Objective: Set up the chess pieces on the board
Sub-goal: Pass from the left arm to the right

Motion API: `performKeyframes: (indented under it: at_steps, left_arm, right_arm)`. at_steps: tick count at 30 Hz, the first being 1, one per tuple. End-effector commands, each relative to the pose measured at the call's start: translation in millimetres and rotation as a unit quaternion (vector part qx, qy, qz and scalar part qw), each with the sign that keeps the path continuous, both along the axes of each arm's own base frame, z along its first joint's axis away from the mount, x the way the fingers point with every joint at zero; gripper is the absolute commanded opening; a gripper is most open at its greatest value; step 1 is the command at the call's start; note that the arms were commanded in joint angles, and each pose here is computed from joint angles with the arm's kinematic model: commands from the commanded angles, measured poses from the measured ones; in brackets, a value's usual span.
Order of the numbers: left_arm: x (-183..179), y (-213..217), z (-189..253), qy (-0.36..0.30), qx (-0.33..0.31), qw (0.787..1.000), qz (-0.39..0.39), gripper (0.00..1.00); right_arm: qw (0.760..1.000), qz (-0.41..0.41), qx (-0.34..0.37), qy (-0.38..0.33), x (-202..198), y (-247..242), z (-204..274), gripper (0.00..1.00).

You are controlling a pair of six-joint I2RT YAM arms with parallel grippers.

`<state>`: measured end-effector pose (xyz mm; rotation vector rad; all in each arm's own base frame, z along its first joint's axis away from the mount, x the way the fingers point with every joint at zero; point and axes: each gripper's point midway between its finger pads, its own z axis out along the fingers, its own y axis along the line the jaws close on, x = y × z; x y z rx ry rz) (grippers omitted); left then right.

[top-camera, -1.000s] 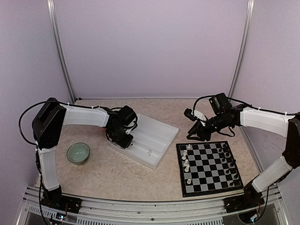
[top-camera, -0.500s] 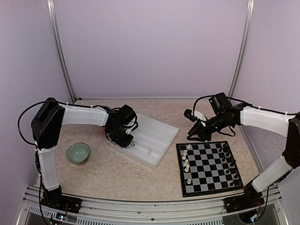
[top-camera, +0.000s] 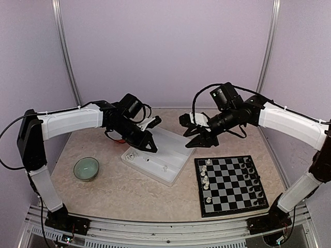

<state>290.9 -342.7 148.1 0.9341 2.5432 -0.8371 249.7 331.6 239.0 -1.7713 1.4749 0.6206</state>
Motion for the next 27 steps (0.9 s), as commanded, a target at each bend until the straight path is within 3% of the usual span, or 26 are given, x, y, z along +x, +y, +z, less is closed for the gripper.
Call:
performKeyframes:
  at_steps: [1,9,23,27]
  left_arm:
    - [-34,-19,39,0.073,-0.101,0.991,-0.052,0.09]
    - [-69,-33,60,0.134,-0.169,0.971,-0.103,0.1]
    - [-89,-45,52,0.164,-0.168,0.963,-0.13,0.1]
    - [-90,-47,54,0.167,-0.176,0.961,-0.133,0.1]
  right_arm:
    - [0.995,0.041,-0.067,-0.058,-9,19,-19,0.44]
    - [0.986,0.073,-0.099,-0.115,-32,52,-30,0.45]
    - [0.98,0.04,-0.106,-0.162,-28,82,-28,0.43]
    - [0.979,0.052,-0.106,-0.164,-36,85,-28,0.37]
